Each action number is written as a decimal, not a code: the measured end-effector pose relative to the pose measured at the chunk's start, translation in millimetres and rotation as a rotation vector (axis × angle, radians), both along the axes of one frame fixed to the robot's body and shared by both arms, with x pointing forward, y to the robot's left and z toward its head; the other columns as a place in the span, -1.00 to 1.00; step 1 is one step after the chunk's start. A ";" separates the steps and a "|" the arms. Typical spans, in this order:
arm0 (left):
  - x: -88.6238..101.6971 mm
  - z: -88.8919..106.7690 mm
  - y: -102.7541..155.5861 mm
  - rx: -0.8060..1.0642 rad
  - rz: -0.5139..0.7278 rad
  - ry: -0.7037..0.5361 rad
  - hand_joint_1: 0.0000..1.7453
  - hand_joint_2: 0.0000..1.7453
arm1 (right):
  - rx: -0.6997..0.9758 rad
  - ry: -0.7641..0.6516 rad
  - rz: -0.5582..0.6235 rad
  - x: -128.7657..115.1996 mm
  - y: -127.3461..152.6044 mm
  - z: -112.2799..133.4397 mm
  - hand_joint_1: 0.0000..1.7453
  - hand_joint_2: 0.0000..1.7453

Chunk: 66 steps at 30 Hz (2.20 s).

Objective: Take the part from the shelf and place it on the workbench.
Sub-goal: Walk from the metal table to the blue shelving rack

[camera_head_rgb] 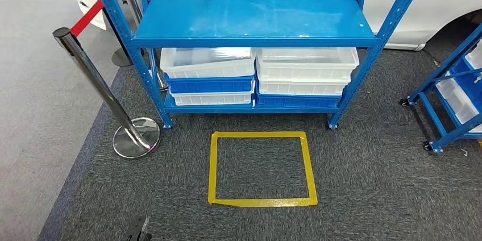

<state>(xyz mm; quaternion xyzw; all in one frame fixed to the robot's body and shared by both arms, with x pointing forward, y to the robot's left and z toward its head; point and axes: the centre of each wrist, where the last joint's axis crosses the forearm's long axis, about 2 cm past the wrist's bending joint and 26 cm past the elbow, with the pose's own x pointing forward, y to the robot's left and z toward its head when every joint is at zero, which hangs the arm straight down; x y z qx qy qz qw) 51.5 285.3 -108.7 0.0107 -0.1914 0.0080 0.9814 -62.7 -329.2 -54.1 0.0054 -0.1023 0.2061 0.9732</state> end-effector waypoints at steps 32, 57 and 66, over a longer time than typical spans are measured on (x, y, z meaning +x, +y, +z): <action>1.0 0.1 4.4 0.003 0.009 -0.005 -1.00 -1.00 | 0.012 -0.024 -0.074 2.5 -2.4 -4.4 -1.00 -1.00; -2.7 -0.4 10.2 -0.011 0.042 0.001 -1.00 -1.00 | 0.004 -0.081 -0.079 4.8 -1.7 -6.0 -1.00 -1.00; -4.4 -0.6 13.0 -0.017 0.048 0.000 -1.00 1.00 | 0.004 -0.081 -0.062 3.6 -2.2 -5.8 -1.00 -1.00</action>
